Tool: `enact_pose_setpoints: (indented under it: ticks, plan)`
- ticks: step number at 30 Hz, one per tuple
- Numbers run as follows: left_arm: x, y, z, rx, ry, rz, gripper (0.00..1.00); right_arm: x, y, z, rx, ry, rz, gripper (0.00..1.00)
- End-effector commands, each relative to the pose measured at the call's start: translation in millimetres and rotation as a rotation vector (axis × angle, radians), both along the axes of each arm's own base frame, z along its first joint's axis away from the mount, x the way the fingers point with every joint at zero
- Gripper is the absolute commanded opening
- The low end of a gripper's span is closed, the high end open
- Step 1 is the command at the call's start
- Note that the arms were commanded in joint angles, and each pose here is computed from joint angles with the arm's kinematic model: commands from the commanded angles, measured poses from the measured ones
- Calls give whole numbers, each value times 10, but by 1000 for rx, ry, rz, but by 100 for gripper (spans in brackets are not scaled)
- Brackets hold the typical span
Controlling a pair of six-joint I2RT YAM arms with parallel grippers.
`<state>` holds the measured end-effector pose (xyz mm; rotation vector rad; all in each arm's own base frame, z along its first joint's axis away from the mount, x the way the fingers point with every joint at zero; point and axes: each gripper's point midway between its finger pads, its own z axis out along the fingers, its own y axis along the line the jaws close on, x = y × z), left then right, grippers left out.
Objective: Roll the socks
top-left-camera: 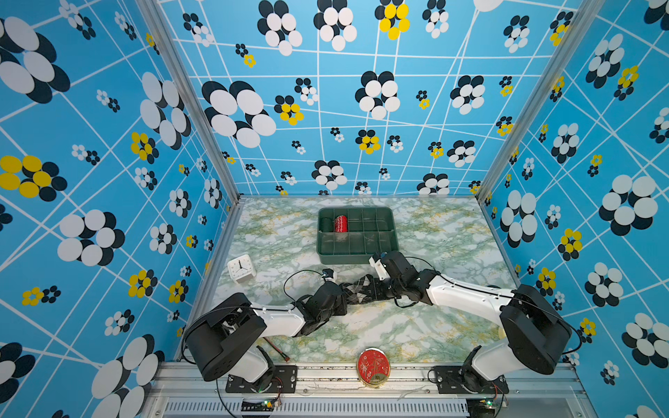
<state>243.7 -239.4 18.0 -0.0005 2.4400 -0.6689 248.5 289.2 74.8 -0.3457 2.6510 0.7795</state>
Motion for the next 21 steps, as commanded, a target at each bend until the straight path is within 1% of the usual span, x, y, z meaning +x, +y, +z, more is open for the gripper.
enact_pose_setpoints:
  ticks: [1,5,9,14,18,21]
  plan:
    - [-453,661,-673,282,219,22,0,-19,-193,-25,-146,-27,-2,2]
    - [-417,588,-675,270,221,9,0,-71,-121,-78,-237,-49,42,2]
    - [-401,536,-674,259,223,-2,0,-100,-56,-180,-367,-71,82,2]
    - [-404,537,-653,254,221,-6,0,-52,-153,-300,-531,-99,61,2]
    - [-399,485,-622,232,223,-19,0,-24,-166,-319,-583,-126,37,2]
    - [-394,366,-565,183,226,-45,0,-11,-99,-309,-577,-140,16,2]
